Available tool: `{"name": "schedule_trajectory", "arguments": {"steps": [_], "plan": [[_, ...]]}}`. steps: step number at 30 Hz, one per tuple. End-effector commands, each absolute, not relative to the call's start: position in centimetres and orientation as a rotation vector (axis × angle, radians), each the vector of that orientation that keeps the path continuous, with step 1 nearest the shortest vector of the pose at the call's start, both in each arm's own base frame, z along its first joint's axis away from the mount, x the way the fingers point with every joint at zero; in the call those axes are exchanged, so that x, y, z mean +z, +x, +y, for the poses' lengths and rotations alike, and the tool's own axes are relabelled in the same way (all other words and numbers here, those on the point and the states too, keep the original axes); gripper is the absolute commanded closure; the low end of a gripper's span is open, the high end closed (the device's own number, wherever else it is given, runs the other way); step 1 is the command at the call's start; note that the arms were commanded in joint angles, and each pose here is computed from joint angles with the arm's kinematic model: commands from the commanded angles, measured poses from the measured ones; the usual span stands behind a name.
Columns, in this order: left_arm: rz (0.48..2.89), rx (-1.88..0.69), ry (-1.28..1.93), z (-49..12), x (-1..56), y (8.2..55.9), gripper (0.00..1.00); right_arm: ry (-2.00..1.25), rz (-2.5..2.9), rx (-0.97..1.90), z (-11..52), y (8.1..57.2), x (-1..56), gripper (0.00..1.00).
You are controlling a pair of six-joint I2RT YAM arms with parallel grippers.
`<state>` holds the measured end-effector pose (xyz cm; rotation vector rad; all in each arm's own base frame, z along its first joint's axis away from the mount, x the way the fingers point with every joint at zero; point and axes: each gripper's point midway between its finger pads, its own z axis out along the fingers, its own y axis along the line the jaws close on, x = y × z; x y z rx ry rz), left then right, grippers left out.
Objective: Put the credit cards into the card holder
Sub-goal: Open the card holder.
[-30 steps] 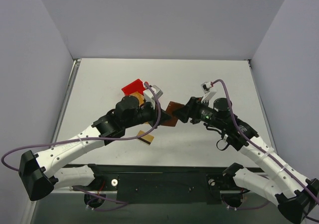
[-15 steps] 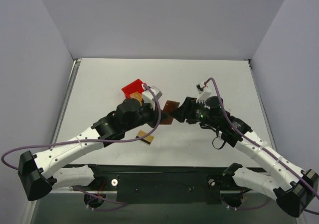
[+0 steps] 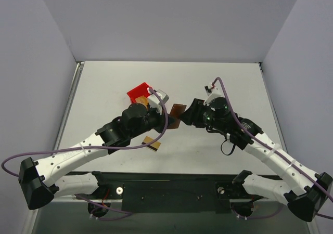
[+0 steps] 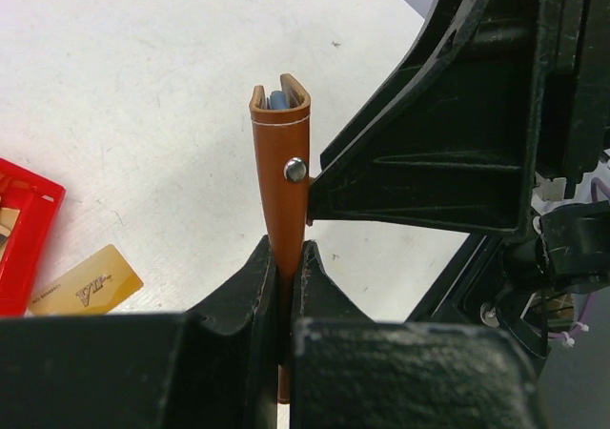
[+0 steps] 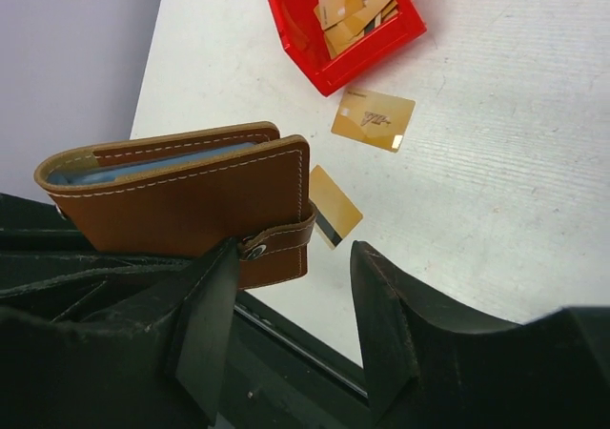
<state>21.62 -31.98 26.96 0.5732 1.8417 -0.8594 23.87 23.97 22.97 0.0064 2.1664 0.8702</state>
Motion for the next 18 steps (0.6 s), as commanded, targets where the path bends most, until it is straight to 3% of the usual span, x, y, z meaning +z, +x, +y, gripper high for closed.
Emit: {"name": "schedule_trajectory", "arguments": {"steps": [1, 9, 13, 15, 18], "plan": [[1.717, -0.859, 0.501, -31.5, 31.4, 22.4, 1.0, 0.176, 2.3, 0.377, 16.8, 25.0, 19.0, 0.58], [1.762, -0.786, 0.49, -31.5, 30.3, 23.1, 1.0, 0.218, 2.211, 0.307, 14.5, 25.1, 21.5, 0.59], [1.769, -0.777, 0.483, -31.5, 30.1, 23.2, 1.0, 0.145, 2.133, 0.473, 16.4, 24.9, 22.9, 0.59], [1.775, -0.77, 0.479, -31.5, 30.0, 23.4, 1.0, 0.089, 2.071, 0.6, 17.8, 24.5, 24.0, 0.57], [1.786, -0.767, 0.479, -31.6, 29.8, 23.4, 1.0, 0.035, 1.963, 0.749, 19.4, 24.1, 26.0, 0.45]]}}
